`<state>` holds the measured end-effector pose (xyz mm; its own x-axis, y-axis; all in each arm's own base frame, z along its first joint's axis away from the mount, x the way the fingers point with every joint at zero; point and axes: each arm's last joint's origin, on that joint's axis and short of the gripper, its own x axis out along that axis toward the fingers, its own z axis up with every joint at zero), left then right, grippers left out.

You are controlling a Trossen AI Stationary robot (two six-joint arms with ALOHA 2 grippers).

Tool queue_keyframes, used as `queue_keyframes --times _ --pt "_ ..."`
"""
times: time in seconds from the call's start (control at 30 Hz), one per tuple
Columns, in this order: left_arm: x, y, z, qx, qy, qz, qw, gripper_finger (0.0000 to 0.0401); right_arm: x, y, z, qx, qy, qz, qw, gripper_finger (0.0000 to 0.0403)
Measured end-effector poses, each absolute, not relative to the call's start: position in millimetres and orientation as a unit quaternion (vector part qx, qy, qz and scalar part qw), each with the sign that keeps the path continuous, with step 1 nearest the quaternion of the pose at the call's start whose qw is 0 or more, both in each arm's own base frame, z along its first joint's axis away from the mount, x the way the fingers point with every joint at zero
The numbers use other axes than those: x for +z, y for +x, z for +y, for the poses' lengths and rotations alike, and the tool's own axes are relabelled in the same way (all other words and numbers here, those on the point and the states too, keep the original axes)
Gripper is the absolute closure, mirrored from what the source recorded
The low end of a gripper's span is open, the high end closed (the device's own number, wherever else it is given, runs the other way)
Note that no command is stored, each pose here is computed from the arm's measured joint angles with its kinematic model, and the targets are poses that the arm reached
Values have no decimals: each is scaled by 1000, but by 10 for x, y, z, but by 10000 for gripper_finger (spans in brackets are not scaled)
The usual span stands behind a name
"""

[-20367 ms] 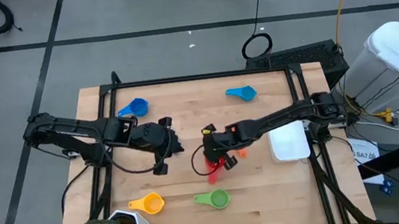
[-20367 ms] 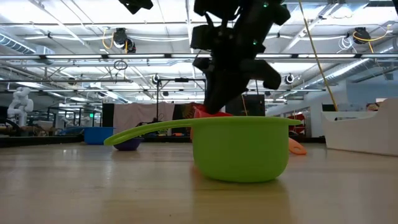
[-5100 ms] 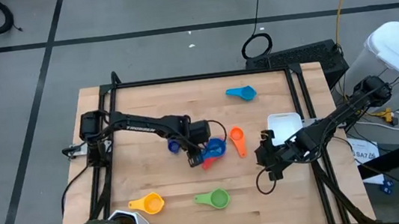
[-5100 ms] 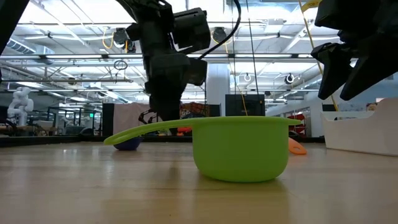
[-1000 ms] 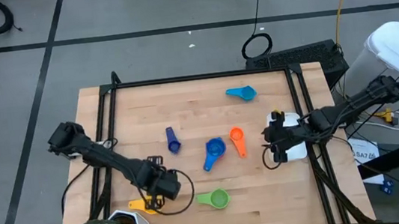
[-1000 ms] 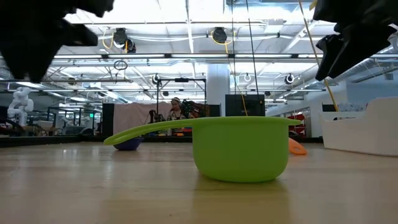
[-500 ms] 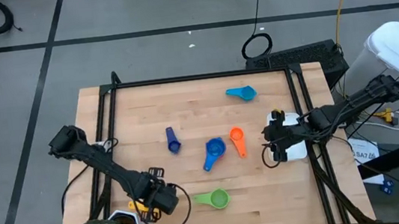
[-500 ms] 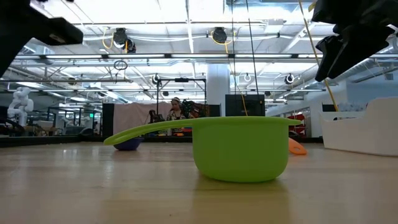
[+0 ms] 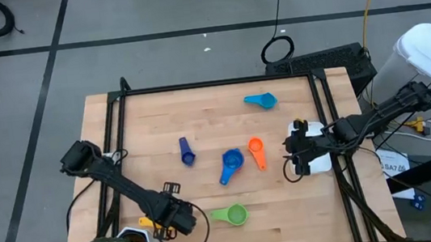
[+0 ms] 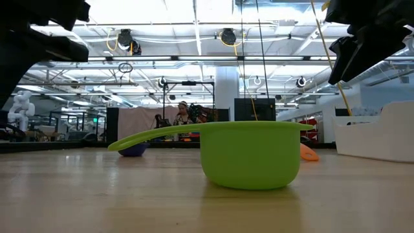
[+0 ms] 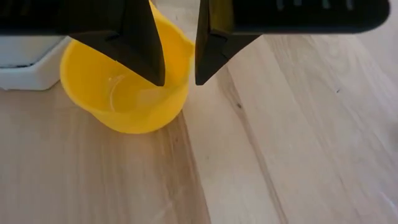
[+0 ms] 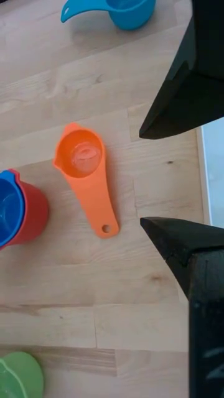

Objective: Nest measuring cups in basket
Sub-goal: Stack the yellow measuring cup on top of the blue measuring cup

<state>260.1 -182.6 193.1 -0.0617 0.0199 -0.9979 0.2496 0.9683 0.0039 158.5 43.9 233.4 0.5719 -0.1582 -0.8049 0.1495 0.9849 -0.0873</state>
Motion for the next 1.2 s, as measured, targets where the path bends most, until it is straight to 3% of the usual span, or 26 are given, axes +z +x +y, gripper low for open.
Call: queue_keyframes --times 0.9,1.2 --pt "1932 2539 -1856 -107 139 726 665 308 2333 1585 439 -91 4 454 886 193" --pt "1929 2571 -1870 -114 160 706 680 308 2333 1585 439 -94 10 453 886 193"
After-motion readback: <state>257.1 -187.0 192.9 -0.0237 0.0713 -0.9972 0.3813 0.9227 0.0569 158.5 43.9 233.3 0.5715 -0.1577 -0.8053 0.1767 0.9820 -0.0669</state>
